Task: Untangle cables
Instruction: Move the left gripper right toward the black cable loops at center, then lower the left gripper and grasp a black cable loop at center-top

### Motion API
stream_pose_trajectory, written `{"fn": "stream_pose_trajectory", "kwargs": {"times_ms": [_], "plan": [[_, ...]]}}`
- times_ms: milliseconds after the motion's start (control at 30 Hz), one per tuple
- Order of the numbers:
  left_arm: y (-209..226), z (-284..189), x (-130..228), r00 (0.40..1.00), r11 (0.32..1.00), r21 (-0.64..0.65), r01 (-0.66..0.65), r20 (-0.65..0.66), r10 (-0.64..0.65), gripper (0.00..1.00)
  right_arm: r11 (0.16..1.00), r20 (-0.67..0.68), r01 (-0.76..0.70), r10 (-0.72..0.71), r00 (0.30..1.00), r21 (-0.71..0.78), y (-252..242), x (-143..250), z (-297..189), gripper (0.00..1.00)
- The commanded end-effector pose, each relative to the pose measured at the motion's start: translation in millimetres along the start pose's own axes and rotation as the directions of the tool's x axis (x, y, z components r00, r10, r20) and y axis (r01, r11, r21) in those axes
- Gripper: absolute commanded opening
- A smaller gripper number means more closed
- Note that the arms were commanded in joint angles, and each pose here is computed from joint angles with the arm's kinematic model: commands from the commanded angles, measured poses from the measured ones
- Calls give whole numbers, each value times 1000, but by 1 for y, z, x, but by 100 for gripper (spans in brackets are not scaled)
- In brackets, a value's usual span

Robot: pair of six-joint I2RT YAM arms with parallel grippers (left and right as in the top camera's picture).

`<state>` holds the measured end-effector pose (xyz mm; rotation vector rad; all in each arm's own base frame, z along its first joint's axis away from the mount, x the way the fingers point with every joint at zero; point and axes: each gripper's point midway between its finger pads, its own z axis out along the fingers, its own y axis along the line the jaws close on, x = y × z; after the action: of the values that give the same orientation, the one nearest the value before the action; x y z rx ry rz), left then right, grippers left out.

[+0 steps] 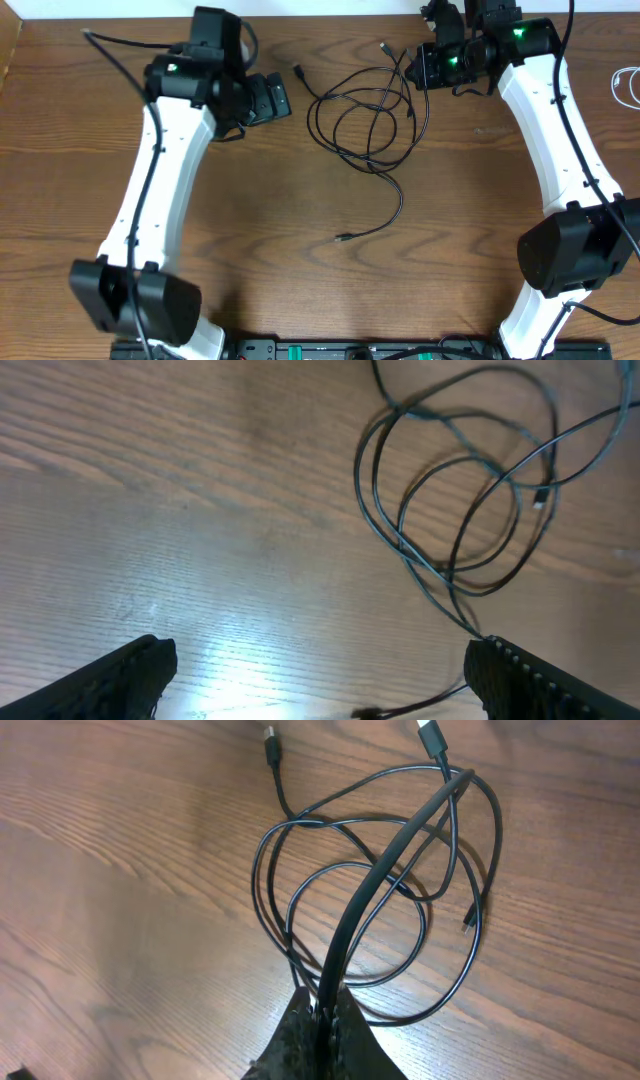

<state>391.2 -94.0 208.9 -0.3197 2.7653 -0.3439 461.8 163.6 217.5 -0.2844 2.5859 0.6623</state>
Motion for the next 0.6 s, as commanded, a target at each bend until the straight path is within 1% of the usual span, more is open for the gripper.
{"fn": "stream_pose_trajectory", "kwargs": {"times_ms": [0,233,300,567], "plan": [[-6,16,5,999,1000,6,-19,-35,19,98,1000,16,25,-25,1000,-6,6,-3,-6,1],[-6,18,4,999,1000,7,-21,-31,21,98,1000,18,24,-23,1000,-8,6,-4,-6,1],[-6,19,4,999,1000,4,-24,-35,24,98,1000,13,4,-4,1000,-27,11,-2,-5,1],[-11,39,-1,999,999,9,-33,-38,33,98,1000,-60,-3,1,998,-30,21,16,0,1]]}}
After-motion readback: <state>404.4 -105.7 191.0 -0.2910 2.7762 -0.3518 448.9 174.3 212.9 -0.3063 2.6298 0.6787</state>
